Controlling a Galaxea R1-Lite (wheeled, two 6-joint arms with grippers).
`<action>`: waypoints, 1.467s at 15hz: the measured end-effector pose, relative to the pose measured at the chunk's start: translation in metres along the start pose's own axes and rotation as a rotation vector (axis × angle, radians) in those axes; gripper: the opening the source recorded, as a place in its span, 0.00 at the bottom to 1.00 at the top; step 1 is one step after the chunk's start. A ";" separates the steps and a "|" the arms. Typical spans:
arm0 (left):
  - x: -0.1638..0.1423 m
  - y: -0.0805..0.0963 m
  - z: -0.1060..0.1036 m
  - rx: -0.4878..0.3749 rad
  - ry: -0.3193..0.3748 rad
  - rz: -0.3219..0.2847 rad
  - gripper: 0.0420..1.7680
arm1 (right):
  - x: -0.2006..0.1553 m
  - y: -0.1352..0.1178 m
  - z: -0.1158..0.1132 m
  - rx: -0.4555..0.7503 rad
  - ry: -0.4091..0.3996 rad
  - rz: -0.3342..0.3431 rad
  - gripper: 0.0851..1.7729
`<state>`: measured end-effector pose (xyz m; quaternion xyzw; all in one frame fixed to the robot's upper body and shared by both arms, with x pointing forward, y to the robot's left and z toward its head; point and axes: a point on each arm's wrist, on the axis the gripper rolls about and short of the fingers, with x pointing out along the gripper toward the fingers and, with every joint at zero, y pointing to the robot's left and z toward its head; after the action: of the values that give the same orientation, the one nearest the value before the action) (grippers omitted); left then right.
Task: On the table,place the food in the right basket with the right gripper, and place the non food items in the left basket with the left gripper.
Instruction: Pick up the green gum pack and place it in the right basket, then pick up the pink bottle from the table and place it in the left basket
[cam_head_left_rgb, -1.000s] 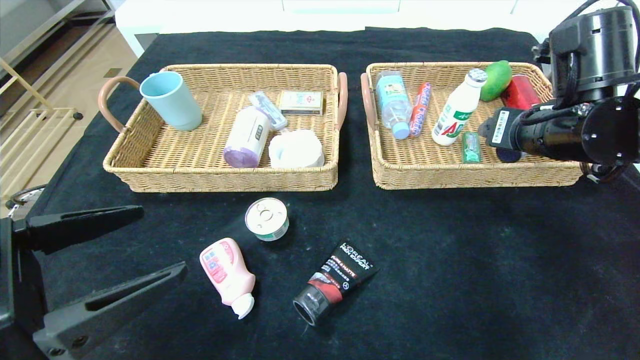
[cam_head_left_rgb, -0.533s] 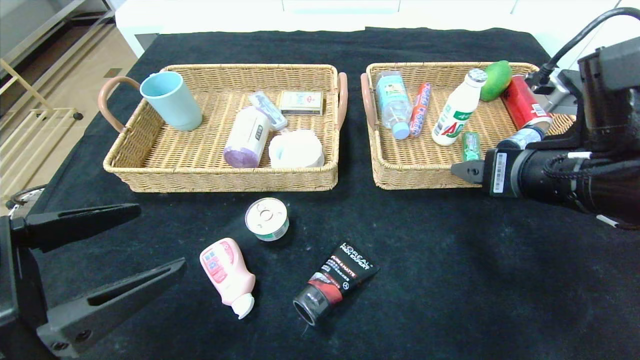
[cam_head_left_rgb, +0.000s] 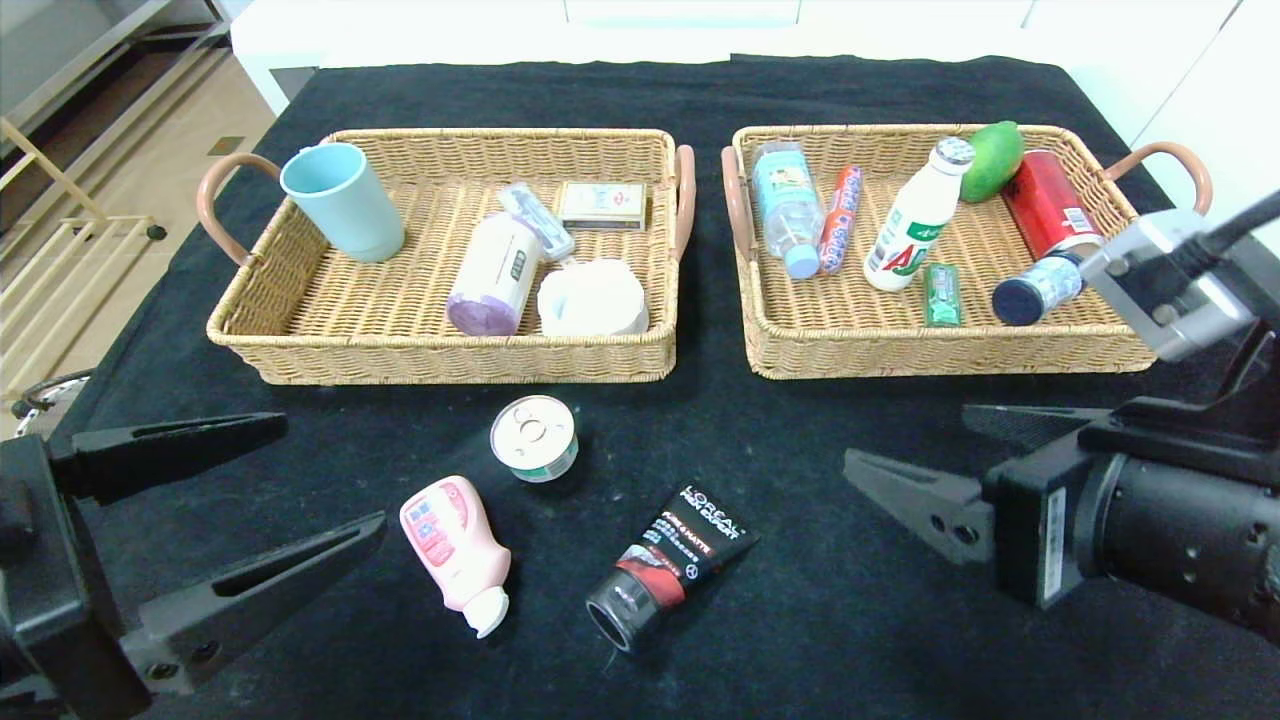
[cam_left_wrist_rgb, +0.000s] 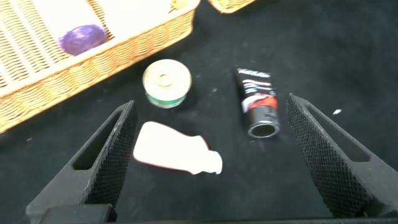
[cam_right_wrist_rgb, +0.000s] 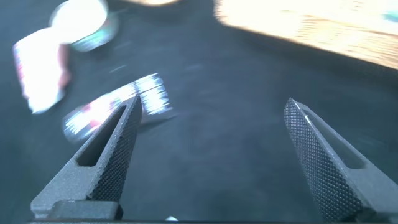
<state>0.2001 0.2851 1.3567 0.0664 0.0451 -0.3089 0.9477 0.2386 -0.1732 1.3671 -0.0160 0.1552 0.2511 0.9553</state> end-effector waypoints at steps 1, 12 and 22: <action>0.002 0.001 -0.001 0.001 0.010 0.020 0.97 | -0.003 0.003 -0.005 -0.034 -0.013 0.080 0.94; 0.002 0.000 0.002 0.002 0.012 0.033 0.97 | -0.017 -0.016 -0.046 -0.037 -0.157 0.265 0.96; 0.036 0.008 -0.006 -0.271 0.228 0.387 0.97 | -0.027 -0.041 -0.046 -0.014 -0.192 0.240 0.96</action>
<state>0.2334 0.2718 1.3471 -0.0192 0.1789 -0.1038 0.9782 0.2230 -0.2263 1.3294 0.0200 0.0622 0.3650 0.9287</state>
